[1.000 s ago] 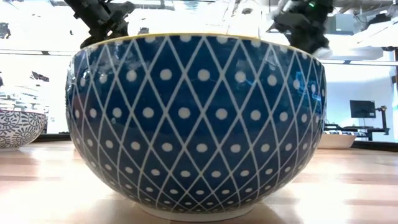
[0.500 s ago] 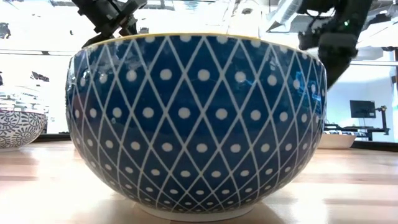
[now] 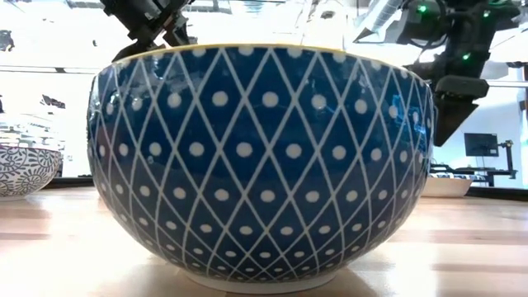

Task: Place and stack bowls onto a shelf
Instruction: Stack the white bowl on top of the stacked white bowls on the shelf

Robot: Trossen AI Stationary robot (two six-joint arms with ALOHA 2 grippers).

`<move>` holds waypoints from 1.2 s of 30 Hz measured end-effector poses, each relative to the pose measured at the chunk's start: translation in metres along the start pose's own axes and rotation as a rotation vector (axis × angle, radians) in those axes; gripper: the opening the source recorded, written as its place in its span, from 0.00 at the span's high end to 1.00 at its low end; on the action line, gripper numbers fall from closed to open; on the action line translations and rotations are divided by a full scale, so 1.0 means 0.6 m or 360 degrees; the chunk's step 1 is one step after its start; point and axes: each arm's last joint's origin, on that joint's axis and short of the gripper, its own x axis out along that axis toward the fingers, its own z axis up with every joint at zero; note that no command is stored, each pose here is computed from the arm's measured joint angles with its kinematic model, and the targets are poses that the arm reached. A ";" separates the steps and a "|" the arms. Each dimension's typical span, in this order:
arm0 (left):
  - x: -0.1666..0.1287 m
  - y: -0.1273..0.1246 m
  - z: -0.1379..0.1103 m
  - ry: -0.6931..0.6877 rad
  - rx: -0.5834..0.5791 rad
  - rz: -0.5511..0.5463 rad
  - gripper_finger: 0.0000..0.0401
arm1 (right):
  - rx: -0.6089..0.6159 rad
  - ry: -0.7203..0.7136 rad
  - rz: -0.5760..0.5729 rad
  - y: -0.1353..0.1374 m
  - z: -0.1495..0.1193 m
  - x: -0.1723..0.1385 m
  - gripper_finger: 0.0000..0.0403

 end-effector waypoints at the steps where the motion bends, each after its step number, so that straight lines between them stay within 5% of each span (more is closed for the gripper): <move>1: 0.000 -0.001 0.002 -0.0011 -0.0009 -0.0011 0.72 | -0.0012 -0.0015 0.0009 0.000 0.002 0.000 0.40; 12: -0.002 -0.007 0.003 -0.0035 -0.0028 -0.0056 0.72 | 0.0182 -0.0144 0.0021 0.009 0.008 0.021 0.46; 24: -0.014 -0.024 -0.024 0.0150 0.0010 -0.0205 0.72 | 0.0323 -0.0103 0.0260 0.063 -0.006 0.027 0.47; 29: -0.003 -0.040 -0.054 0.0392 0.0079 -0.0316 0.72 | 0.0280 0.0025 0.0500 0.096 -0.024 0.016 0.48; 36: 0.048 -0.084 -0.084 0.0411 0.0059 -0.0548 0.72 | 0.0161 0.0381 0.0926 0.144 -0.061 -0.008 0.49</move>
